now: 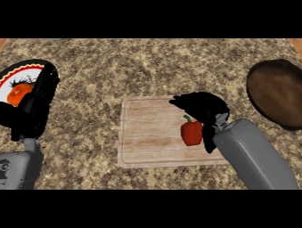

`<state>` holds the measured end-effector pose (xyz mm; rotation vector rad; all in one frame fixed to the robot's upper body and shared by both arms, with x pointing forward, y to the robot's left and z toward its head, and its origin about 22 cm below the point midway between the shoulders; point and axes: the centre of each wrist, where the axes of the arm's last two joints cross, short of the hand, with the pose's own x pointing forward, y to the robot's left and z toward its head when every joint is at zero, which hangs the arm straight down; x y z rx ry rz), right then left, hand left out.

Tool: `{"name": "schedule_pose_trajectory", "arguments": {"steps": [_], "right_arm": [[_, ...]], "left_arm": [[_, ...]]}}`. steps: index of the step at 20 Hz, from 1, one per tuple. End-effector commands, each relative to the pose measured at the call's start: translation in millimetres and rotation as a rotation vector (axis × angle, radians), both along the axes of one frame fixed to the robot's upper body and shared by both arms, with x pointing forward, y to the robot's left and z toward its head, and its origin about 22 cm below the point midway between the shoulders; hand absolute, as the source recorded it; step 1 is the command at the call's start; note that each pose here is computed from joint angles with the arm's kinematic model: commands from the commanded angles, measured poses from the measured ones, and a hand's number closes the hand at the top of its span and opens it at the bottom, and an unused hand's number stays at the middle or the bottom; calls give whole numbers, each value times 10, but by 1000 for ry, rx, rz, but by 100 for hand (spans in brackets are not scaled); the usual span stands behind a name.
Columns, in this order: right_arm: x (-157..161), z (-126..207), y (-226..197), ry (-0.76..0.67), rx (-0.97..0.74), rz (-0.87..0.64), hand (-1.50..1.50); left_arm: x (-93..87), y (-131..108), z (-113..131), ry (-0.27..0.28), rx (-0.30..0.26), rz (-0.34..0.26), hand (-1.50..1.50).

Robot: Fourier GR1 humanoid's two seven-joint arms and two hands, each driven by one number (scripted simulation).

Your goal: Pick the bell pepper from the cutting board and place it in the pan

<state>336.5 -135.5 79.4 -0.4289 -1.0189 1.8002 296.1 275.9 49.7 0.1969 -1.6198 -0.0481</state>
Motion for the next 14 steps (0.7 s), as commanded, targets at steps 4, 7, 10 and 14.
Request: {"name": "schedule_pose_trajectory", "arguments": {"steps": [4, 7, 10, 14], "right_arm": [[42, -223, 108, 35, -25, 8, -150], [7, -381, 80, 95, 28, 112, 150], [11, -378, 129, 49, -19, 162, 150], [-104, -335, 64, 12, 15, 162, 150]], "left_arm": [[-64, -73, 49, 13, 11, -8, 0], [3, -91, -102, 2, 14, 7, 0], [-103, -65, -138, -11, 0, -9, 0], [46, 96, -85, -12, 4, 17, 0]]}}
